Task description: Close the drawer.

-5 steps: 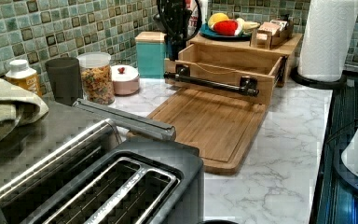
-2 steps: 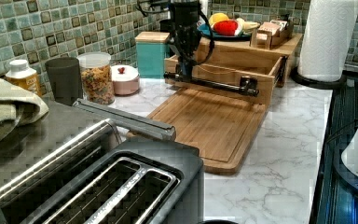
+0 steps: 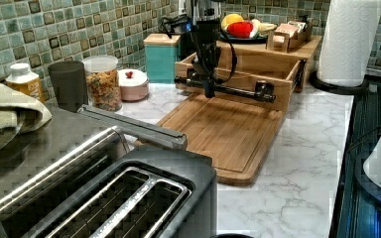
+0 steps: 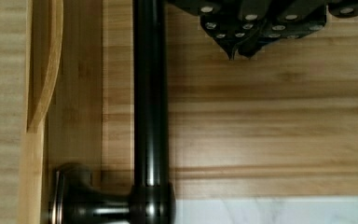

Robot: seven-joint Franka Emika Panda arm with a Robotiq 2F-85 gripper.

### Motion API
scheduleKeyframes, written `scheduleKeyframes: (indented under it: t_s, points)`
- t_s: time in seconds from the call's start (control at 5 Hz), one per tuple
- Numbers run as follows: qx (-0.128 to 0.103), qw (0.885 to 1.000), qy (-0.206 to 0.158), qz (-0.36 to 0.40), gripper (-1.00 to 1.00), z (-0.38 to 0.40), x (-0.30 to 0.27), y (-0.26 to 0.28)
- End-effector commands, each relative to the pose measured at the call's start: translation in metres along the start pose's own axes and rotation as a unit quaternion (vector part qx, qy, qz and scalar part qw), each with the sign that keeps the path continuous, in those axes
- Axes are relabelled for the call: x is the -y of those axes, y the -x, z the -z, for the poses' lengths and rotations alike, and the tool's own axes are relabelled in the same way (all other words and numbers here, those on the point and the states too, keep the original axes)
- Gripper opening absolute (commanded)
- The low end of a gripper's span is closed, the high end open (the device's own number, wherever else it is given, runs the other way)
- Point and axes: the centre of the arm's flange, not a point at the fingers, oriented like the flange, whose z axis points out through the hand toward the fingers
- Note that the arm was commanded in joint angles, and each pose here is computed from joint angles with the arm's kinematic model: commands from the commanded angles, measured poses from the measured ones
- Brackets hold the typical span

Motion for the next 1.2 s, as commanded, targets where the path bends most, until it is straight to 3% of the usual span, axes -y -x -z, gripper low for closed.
scheduleKeyframes:
  t_s: [0.2,0.6,1.2]
  points:
    - [-0.042,0.999,-0.015,-0.023,-1.00,0.002,-0.087,-0.014]
    - [-0.077,0.996,-0.016,-0.038,-1.00,0.019,-0.165,-0.010]
    - [-0.104,0.993,0.013,-0.063,-1.00,0.051,-0.315,-0.006]
